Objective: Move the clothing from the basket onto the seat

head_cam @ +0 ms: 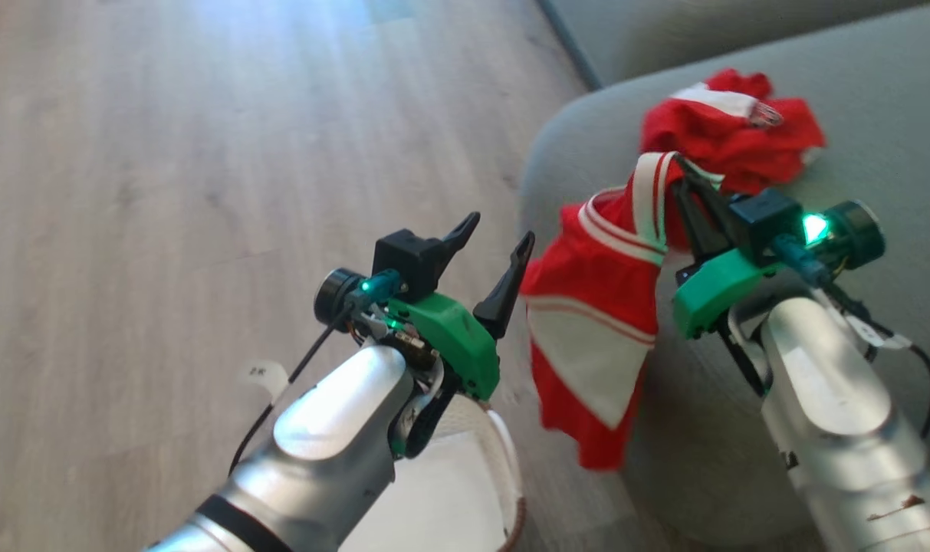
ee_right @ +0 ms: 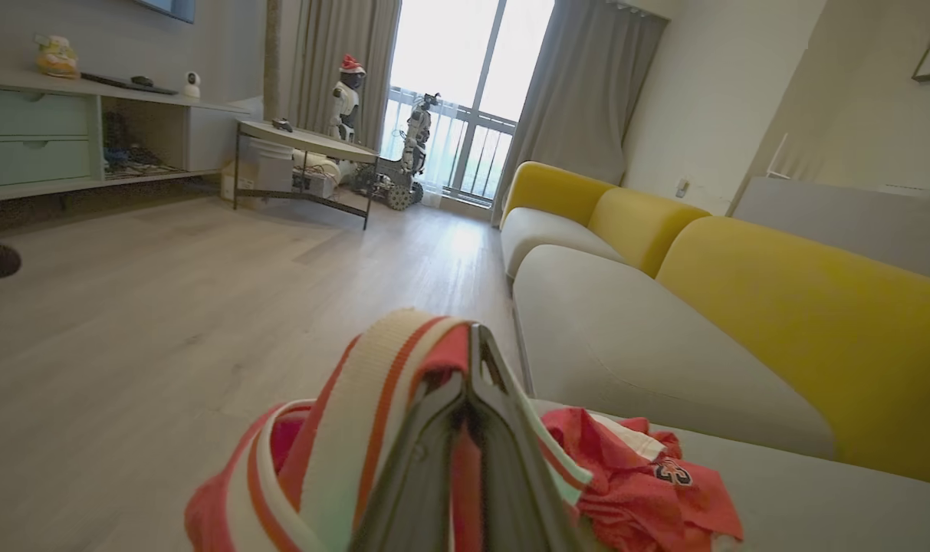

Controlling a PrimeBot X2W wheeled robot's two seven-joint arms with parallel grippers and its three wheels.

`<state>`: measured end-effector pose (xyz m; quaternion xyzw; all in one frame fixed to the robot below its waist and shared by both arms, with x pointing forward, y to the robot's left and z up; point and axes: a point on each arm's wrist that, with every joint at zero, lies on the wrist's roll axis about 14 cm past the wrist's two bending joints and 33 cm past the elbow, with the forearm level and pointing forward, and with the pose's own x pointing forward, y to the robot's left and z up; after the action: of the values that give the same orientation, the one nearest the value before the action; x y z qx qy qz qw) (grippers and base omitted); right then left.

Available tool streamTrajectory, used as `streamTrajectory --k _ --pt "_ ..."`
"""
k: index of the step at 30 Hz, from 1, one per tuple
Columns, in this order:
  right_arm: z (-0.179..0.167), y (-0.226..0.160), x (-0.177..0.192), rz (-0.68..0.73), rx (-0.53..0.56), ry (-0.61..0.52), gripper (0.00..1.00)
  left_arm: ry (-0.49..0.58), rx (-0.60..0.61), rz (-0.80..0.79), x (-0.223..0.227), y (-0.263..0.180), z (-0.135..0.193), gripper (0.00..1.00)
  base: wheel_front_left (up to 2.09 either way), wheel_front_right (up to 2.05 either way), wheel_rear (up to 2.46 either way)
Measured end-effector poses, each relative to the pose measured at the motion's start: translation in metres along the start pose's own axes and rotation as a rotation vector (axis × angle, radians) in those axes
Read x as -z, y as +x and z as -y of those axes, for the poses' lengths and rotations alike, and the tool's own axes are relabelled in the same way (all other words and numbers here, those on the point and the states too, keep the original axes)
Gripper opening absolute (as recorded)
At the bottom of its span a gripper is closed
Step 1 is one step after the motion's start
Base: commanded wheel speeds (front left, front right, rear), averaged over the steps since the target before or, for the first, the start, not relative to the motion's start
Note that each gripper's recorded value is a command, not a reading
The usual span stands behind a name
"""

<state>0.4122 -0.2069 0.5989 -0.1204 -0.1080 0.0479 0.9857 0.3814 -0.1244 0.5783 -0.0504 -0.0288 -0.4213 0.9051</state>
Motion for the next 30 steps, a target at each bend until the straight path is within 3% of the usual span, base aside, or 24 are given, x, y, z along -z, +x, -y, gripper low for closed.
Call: streamTrajectory --k 9,15,24,30 --pt "0.076 -0.028 -0.019 0.025 0.167 -0.096 0.0 -0.04 0.157 -0.04 0.024 0.024 0.053 1.0 0.0 0.0 0.0" --pt "0.098 -0.031 -0.021 0.015 0.205 -0.123 0.0 -0.059 0.214 -0.038 0.031 0.033 0.07 1.0 0.0 0.0 0.0" --pt "0.131 0.033 -0.075 0.08 0.19 -0.206 0.0 -0.065 0.155 -0.047 0.046 0.034 0.043 1.0 0.0 0.0 0.0" --pt "0.178 0.086 -0.122 0.134 0.256 -0.292 0.0 -0.067 0.102 -0.012 0.047 0.042 0.009 1.0 0.0 0.0 0.0"
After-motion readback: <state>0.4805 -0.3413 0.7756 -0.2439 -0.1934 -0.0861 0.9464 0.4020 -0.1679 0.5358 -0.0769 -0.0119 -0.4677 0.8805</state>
